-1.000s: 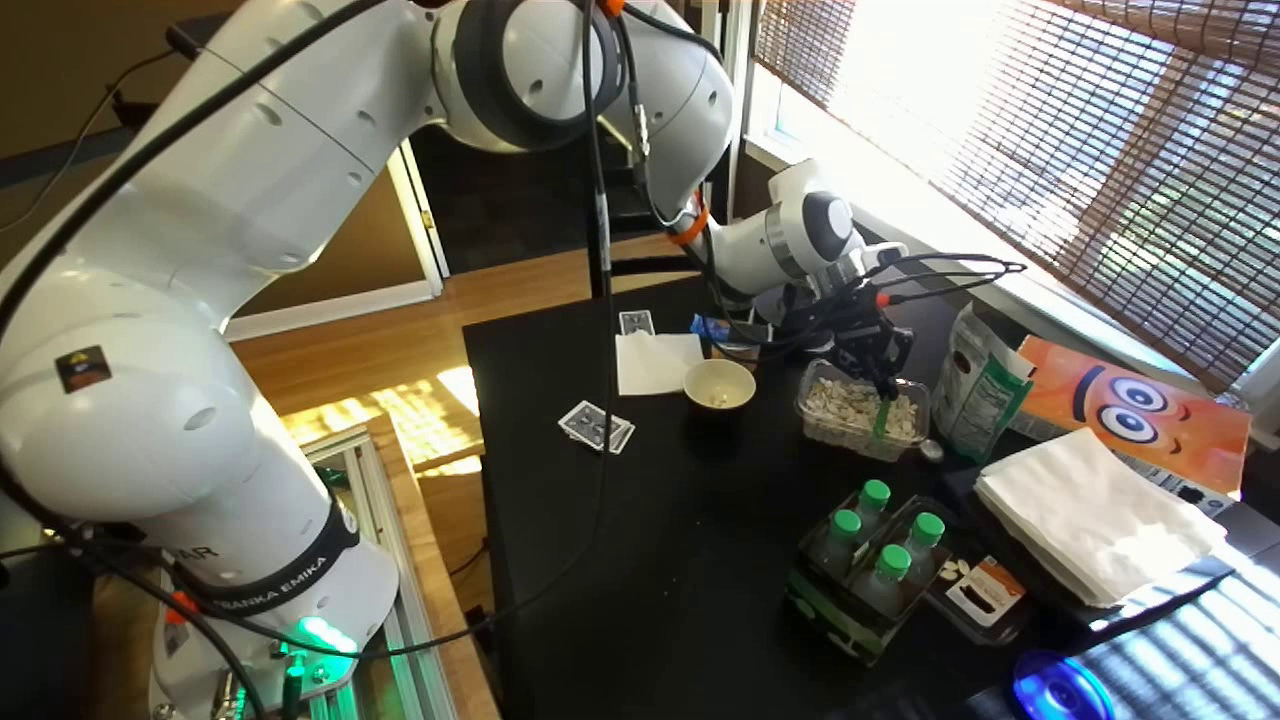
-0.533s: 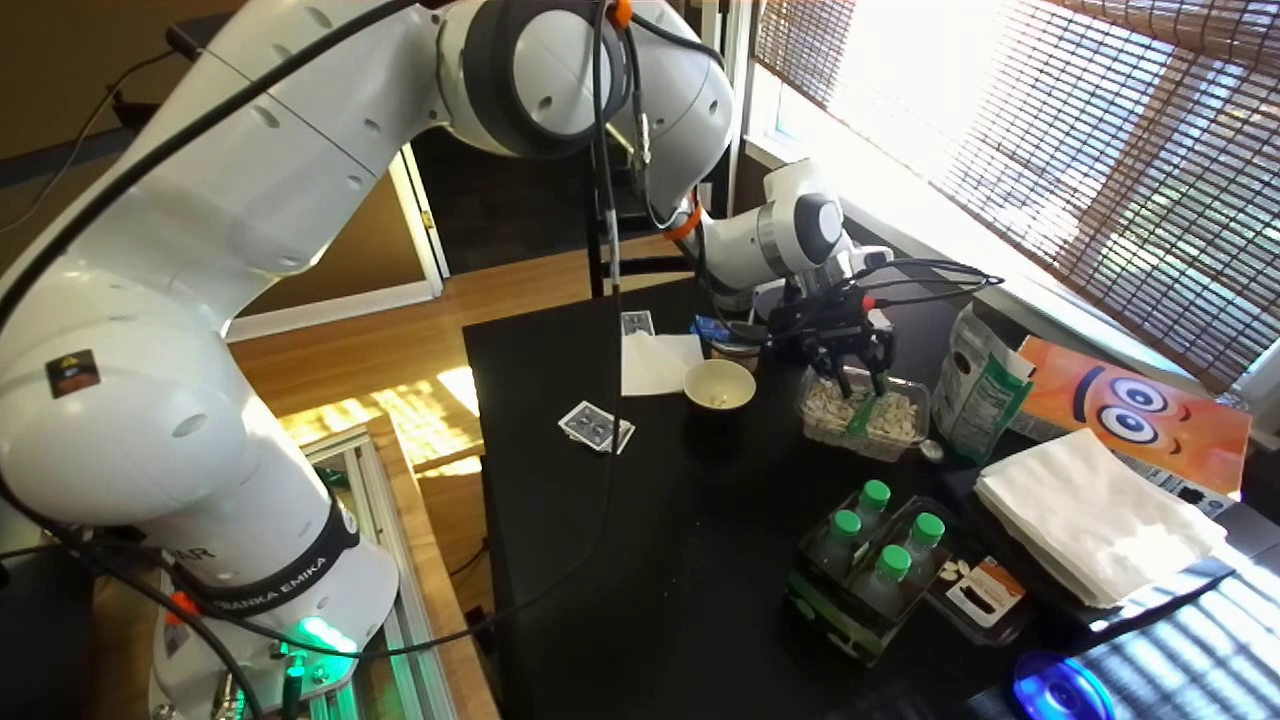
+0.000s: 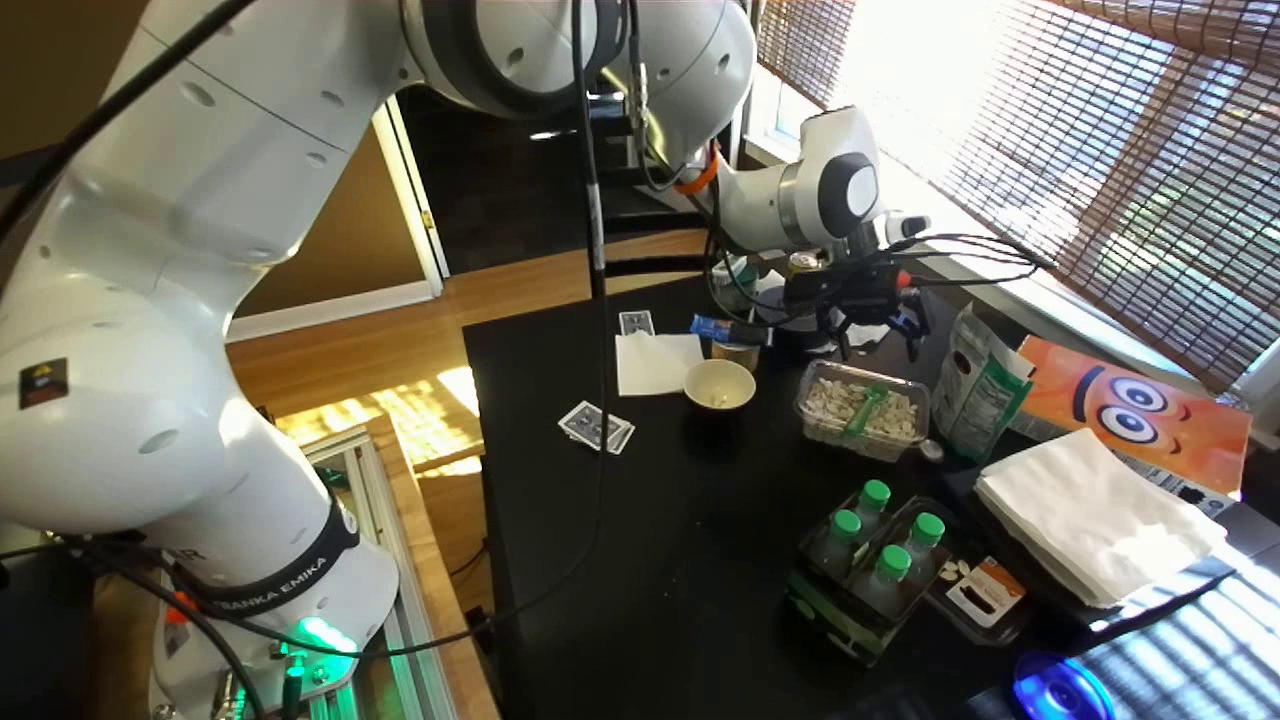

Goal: Pick up the green spoon and place it in the clear lunch box with grains in it

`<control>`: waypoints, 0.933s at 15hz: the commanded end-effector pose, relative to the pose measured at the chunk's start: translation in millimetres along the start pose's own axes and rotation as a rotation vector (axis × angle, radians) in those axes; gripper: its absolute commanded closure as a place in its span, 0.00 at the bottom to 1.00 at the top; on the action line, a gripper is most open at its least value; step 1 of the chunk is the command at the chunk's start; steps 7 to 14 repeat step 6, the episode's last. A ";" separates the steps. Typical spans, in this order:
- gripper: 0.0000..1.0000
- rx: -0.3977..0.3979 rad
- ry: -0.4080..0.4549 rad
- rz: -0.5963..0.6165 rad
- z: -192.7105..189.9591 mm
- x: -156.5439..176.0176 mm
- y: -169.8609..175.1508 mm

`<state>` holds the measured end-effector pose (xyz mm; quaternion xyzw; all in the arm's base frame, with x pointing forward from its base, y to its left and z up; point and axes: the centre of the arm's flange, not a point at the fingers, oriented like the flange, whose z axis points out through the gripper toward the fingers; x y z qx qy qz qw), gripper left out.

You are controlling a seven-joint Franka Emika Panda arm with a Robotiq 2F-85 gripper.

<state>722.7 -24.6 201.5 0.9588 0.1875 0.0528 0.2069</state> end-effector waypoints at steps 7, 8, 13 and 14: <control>0.00 0.201 0.099 -0.136 -27.1 -53.4 47.5; 0.00 0.201 0.099 -0.136 -27.1 -53.4 47.5; 0.00 0.201 0.099 -0.136 -27.1 -53.4 47.5; 0.00 0.201 0.099 -0.136 -27.1 -53.4 47.5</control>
